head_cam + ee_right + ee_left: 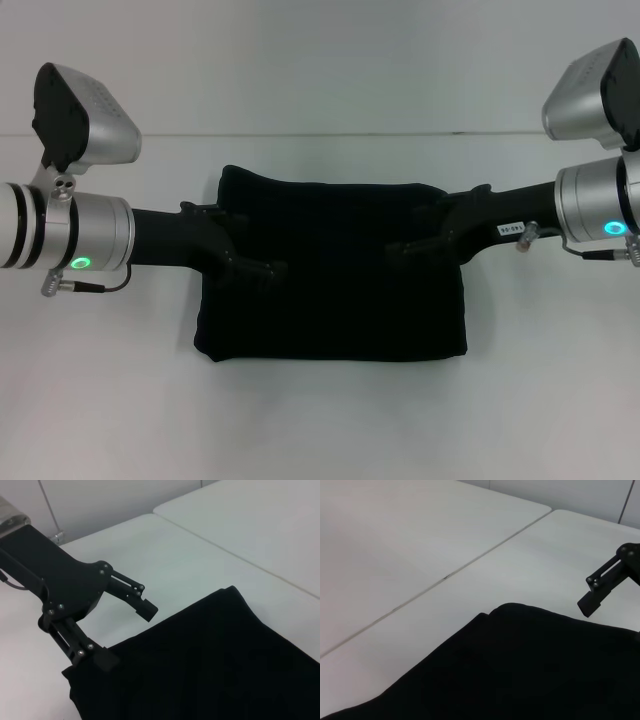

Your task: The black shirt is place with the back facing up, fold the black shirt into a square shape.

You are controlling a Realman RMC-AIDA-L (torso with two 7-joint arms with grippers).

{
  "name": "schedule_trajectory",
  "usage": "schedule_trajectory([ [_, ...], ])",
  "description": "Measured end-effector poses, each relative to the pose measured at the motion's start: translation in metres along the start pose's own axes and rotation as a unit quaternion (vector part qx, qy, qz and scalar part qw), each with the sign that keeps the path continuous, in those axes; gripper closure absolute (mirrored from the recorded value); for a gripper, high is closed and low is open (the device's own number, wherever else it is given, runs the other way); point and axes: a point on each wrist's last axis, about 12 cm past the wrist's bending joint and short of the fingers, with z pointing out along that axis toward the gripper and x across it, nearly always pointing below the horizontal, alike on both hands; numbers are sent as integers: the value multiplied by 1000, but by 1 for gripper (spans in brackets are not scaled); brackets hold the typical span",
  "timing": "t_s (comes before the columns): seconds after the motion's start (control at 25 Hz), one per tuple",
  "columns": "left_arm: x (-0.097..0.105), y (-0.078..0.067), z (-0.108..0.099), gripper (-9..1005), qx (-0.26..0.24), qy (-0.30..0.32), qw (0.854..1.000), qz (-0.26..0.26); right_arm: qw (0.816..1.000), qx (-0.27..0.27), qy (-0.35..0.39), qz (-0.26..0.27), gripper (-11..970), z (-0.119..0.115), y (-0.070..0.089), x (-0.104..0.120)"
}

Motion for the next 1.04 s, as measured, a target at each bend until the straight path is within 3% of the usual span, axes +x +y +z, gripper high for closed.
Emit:
schedule_trajectory([
  [1.04,-2,3,-3,49,-4,1,1000,8,1000,5,-7,2,158,5,2,-3],
])
